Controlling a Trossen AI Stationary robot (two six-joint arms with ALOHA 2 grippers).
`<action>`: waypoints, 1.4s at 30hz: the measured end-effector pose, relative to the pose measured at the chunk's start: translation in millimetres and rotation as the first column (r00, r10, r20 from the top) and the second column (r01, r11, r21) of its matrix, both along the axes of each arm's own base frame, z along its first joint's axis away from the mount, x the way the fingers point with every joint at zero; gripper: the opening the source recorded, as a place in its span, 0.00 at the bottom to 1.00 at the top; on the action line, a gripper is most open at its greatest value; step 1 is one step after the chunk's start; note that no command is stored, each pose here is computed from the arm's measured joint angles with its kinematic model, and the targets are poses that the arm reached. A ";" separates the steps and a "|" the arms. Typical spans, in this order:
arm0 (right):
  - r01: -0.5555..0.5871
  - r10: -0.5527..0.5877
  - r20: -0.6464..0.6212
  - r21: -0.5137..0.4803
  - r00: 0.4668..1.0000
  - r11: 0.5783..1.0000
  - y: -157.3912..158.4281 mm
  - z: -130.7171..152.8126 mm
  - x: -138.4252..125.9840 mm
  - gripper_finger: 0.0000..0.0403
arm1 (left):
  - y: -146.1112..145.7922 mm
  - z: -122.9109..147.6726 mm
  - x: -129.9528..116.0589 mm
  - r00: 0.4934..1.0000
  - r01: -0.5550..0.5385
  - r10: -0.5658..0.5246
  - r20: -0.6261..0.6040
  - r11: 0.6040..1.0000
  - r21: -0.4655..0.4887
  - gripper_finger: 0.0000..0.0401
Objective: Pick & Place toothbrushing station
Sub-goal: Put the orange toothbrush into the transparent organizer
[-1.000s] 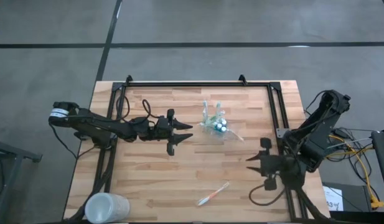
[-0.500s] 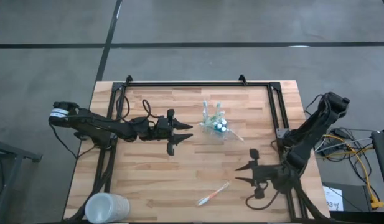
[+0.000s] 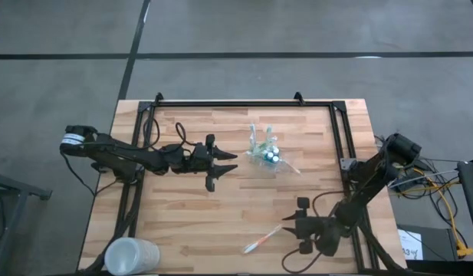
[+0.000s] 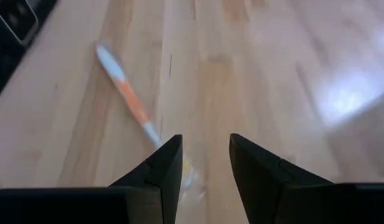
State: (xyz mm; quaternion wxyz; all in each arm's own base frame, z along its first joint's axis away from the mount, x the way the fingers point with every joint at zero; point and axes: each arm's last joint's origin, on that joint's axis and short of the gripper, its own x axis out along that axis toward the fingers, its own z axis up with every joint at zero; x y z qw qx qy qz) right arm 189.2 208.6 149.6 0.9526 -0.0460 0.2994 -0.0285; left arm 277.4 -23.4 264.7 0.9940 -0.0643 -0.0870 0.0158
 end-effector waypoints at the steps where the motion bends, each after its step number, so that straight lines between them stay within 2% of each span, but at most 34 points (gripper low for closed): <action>1: 0.006 -0.005 -0.018 0.011 1.000 1.000 0.9 -5.0 0.4 0.32 | 0.1 -0.1 0.0 1.000 0.000 0.000 0.000 1.000 0.000 0.39; 8: 0.033 -0.030 -0.077 0.031 0.997 0.999 4.0 -25.4 1.8 0.30 | 0.1 0.0 0.0 1.000 0.000 0.000 0.000 1.000 0.000 0.39; 16: -0.010 0.018 -0.150 0.056 0.988 0.998 6.1 -33.3 1.1 0.27 | 0.1 0.0 0.0 1.000 0.000 0.000 0.000 1.000 0.000 0.39; 25: 0.030 -0.015 -0.164 0.092 0.986 0.995 5.6 -38.0 2.6 0.27 | 0.1 0.0 0.0 1.000 0.000 0.000 0.000 1.000 0.000 0.39; 31: 0.050 -0.043 -0.128 0.055 0.991 0.997 2.0 -36.5 6.4 0.25 | 0.0 0.0 0.0 1.000 0.000 0.000 0.000 1.000 0.000 0.39; 38: 0.020 -0.017 -0.108 0.032 0.994 0.999 2.4 -35.0 9.4 0.24 | 0.1 0.1 0.0 1.000 0.000 0.000 0.000 1.000 0.000 0.39; 42: 0.024 -0.015 -0.146 0.065 0.989 0.998 -2.2 -37.0 13.3 0.25 | 0.1 0.1 0.0 1.000 0.000 0.000 0.000 1.000 0.000 0.39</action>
